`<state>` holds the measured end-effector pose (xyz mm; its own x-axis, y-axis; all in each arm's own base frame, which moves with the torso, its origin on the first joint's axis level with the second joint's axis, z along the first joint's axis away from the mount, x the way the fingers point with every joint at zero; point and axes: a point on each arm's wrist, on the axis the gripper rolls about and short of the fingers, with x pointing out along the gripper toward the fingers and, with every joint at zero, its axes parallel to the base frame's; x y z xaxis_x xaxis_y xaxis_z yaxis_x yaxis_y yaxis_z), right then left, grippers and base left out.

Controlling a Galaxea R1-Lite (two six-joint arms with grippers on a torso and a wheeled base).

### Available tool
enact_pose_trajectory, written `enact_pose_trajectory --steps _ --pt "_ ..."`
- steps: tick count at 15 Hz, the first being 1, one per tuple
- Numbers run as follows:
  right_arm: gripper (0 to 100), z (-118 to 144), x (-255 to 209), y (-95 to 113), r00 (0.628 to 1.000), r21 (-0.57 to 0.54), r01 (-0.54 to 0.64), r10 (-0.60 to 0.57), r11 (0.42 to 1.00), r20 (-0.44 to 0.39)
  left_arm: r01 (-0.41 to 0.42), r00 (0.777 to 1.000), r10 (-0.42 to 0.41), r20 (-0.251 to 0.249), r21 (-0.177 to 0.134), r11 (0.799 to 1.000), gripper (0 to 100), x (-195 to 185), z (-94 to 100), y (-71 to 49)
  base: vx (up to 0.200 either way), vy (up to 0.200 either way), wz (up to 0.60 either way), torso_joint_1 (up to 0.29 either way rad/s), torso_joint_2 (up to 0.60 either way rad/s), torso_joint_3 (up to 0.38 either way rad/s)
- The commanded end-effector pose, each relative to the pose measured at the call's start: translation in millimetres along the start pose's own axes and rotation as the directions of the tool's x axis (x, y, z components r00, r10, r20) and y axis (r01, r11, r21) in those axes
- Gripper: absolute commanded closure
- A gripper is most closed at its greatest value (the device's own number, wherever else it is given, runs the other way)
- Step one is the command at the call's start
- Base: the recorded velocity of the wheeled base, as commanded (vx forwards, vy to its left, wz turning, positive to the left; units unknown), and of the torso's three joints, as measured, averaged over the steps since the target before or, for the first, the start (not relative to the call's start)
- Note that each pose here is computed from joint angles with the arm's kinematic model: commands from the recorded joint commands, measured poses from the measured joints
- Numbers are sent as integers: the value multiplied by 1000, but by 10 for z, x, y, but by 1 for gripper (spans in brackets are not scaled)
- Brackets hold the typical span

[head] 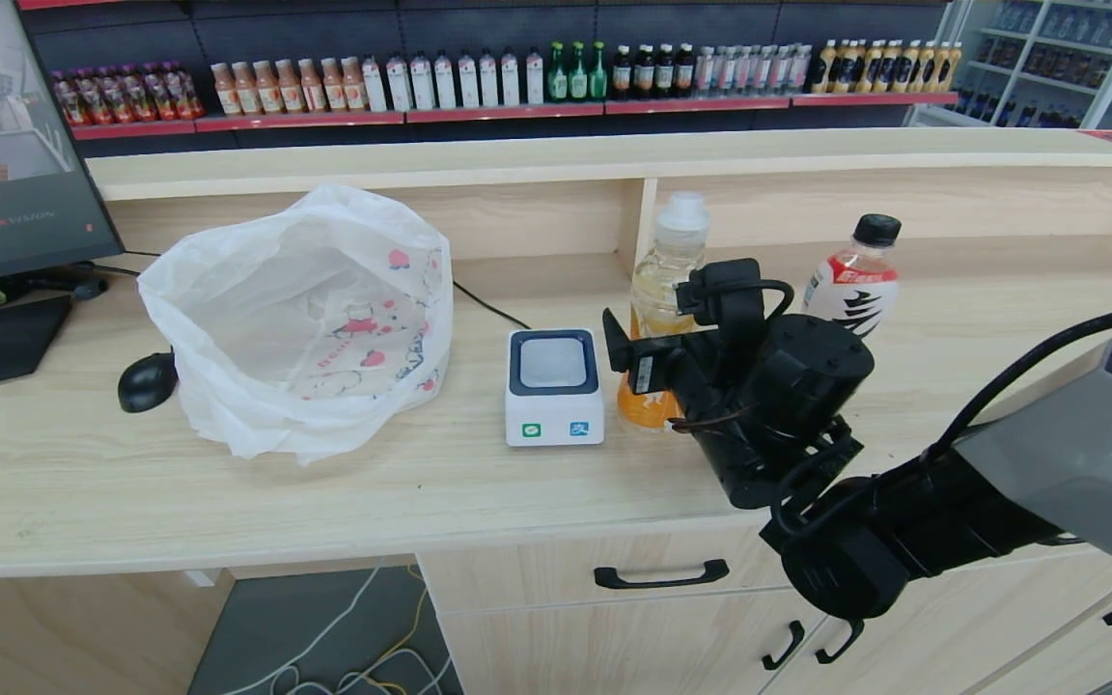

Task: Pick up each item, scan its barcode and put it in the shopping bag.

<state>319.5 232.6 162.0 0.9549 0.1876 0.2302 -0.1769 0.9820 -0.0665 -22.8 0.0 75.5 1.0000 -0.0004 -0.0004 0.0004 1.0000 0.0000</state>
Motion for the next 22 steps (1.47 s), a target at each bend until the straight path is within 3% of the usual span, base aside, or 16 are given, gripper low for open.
enact_pose_trajectory --steps 1,2,3,17,22 --pt "0 -14 3 2 1000 1 0 0 1000 -3 0 1000 0 0 0 1000 0 0 0 0 0 0 0 0 0 0" --pt "0 -14 3 2 1000 2 0 0 1000 -3 0 1000 0 0 0 1000 0 0 0 0 0 0 0 0 0 0" --pt "100 -14 3 2 1000 4 0 0 1000 -3 0 1000 0 0 0 1000 0 0 0 0 0 0 0 0 0 0" --pt "100 44 1 -16 1000 25 4 -4 1000 13 1 1000 -1 0 0 1000 0 0 0 0 0 0 0 0 0 0" --pt "100 173 -24 -65 999 37 11 -12 999 39 0 1000 0 0 0 1000 0 0 0 0 0 0 0 0 0 0"
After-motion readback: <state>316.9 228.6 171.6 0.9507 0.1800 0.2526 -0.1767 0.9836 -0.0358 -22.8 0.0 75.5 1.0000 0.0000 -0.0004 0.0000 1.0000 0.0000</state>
